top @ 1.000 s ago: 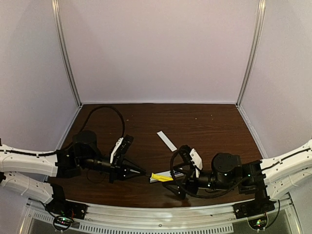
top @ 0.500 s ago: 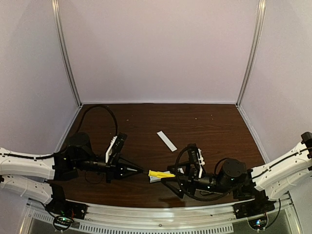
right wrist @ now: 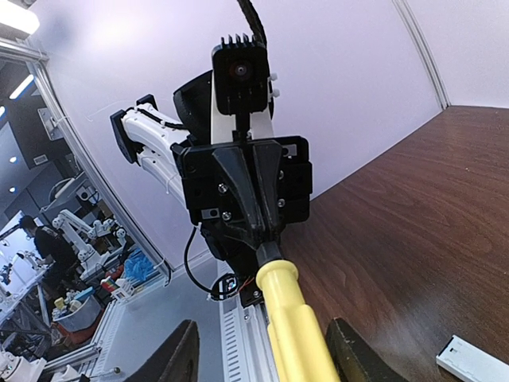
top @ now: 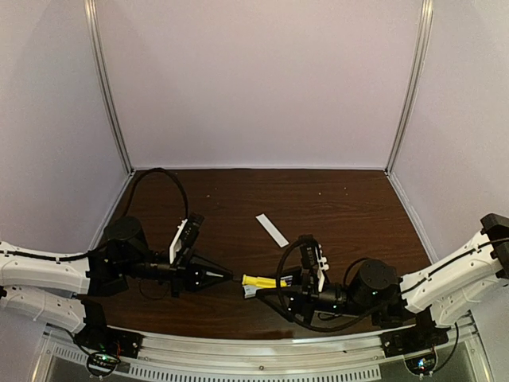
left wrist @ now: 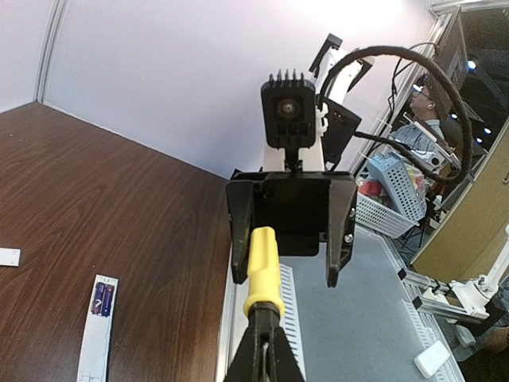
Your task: Unload the batteries from the remote control
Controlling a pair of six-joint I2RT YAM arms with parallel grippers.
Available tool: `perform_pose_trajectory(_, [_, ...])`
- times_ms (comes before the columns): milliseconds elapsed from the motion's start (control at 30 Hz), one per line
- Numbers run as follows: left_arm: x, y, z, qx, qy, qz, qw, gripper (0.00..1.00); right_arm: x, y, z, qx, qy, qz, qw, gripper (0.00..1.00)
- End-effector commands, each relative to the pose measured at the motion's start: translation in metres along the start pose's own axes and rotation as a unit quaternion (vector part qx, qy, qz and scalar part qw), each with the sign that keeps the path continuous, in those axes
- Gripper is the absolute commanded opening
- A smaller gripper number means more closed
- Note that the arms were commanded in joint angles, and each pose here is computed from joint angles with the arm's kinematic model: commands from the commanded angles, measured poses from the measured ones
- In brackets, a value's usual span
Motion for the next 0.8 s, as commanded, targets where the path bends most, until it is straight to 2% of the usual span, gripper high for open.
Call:
perform_pose_trajectory(0, [-0.0012, -0.0041, 0.004, 0.007, -0.017, -0.021, 1.0, 0.0, 0.0064, 0.0059, 0.0078, -0.004, -0.011, 0.013, 1.0, 0.53])
perform_pose_trajectory(200, [0.0001, -0.0037, 0.0032, 0.004, -0.013, -0.025, 1.0, 0.0, 0.0078, 0.0068, 0.0089, -0.006, -0.011, 0.015, 1.0, 0.44])
perform_pose_trajectory(567, [0.0015, -0.0025, 0.0029, 0.004, -0.01, -0.023, 1.0, 0.0, 0.0131, 0.0038, 0.0053, -0.005, 0.003, 0.0, 1.0, 0.44])
perform_pose_trajectory(767, [0.0012, -0.0026, 0.0032, 0.005, -0.01, -0.021, 1.0, 0.0, 0.0163, 0.0022, 0.0038, -0.008, 0.011, -0.011, 1.0, 0.4])
Point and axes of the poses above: each gripper's point midway between its finger pads, its own x axis out along the fingers, its own y axis along the line the jaws close on, z = x × y, the point moved 10 cm from there along -x, back along the fingers, and after that the axes turned 4 degrees about x, right-handed, at the moved point
